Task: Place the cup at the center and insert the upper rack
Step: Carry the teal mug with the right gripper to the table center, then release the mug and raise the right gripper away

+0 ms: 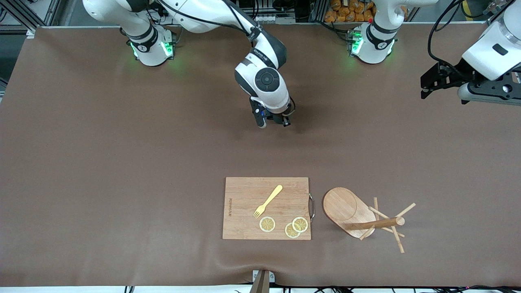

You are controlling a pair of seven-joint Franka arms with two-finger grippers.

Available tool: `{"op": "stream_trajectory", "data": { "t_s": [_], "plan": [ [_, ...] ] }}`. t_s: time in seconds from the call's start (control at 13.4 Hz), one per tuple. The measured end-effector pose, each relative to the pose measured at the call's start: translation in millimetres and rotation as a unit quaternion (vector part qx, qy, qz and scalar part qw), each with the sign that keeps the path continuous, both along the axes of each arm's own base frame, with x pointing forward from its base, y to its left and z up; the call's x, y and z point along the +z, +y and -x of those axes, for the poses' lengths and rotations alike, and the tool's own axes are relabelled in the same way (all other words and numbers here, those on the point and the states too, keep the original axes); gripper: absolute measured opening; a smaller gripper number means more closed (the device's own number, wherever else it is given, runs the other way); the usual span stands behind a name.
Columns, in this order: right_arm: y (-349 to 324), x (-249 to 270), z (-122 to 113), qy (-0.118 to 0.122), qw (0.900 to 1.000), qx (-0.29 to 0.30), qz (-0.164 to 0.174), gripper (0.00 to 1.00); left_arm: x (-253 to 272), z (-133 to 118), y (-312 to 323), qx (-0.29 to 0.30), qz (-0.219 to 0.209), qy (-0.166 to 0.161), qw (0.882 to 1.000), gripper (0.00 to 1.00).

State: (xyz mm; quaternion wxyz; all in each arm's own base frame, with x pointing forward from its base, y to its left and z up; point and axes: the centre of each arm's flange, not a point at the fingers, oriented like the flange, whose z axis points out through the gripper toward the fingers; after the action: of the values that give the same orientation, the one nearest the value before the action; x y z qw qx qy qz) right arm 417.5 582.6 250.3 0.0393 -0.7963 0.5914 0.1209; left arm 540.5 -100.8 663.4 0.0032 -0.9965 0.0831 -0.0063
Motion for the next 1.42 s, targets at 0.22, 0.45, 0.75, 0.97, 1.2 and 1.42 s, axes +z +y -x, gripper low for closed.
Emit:
{"op": "stream_trajectory", "data": {
  "t_s": [0.22, 0.45, 0.75, 0.97, 1.2, 1.42],
  "plan": [
    [0, 1, -1, -0.001, 1.0, -0.001, 0.0, 0.41, 0, 0, -1, -0.001, 0.0, -0.001, 1.0, 1.0],
    [1, 8, -5, -0.002, 1.0, -0.003, -0.002, 0.72, 0, 0, -1, 0.0, 0.0, -0.001, 1.0, 1.0],
    [5, 45, -14, 0.022, 1.0, 0.008, 0.013, 1.0, 1, 0, 0, 0.0, 0.0, -0.002, 1.0, 1.0],
    [-14, 108, -46, 0.011, 1.0, -0.009, -0.005, 1.0, 1, 0, 0, 0.0, 0.0, -0.002, 1.0, 1.0],
    [-53, 151, -76, 0.01, 1.0, -0.008, -0.008, 1.0, 1, 0, 0, 0.0, 0.0, -0.002, 1.0, 1.0],
    [-99, 162, -104, 0.021, 0.999, 0.031, 0.0, 1.0, 1, 0, 0, 0.0, 0.0, -0.002, 1.0, 1.0]
  ]
}}
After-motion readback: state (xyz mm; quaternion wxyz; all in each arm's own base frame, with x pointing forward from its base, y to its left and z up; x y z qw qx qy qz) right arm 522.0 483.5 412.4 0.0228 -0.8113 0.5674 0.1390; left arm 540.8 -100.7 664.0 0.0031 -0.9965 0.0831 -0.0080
